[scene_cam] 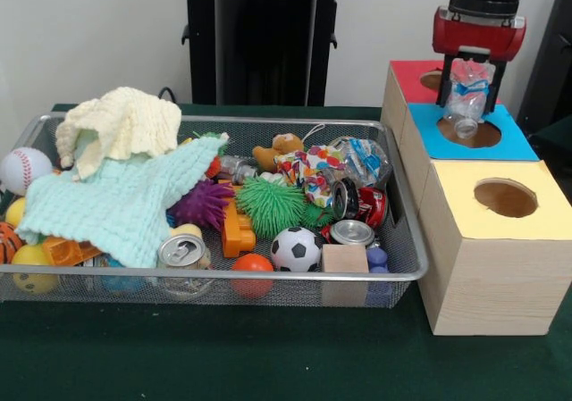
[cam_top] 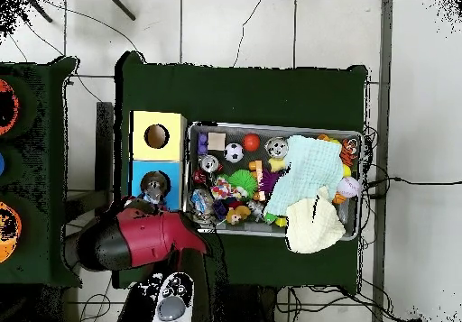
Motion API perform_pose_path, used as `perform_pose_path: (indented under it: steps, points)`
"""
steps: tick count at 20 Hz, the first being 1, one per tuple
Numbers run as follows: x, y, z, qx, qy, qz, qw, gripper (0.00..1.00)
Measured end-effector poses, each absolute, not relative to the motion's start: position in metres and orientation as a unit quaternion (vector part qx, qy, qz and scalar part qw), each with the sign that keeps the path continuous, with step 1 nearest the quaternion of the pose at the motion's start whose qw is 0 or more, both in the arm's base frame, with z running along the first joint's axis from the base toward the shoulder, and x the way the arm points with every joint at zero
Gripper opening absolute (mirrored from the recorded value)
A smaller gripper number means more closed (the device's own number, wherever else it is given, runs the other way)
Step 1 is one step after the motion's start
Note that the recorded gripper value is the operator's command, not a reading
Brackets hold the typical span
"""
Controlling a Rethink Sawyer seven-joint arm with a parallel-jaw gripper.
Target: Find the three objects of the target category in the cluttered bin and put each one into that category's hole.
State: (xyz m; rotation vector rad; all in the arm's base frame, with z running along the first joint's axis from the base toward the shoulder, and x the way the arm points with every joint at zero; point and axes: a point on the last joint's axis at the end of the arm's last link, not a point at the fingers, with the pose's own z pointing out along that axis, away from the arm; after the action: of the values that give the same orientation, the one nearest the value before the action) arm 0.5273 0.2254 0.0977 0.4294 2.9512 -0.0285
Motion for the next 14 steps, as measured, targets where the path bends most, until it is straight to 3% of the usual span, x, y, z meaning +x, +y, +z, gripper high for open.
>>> perform_pose_path:
  steps: [14]
  points:
    - [0.5280,0.2231,0.0973,0.145,0.986,-0.010,0.079,1.00]
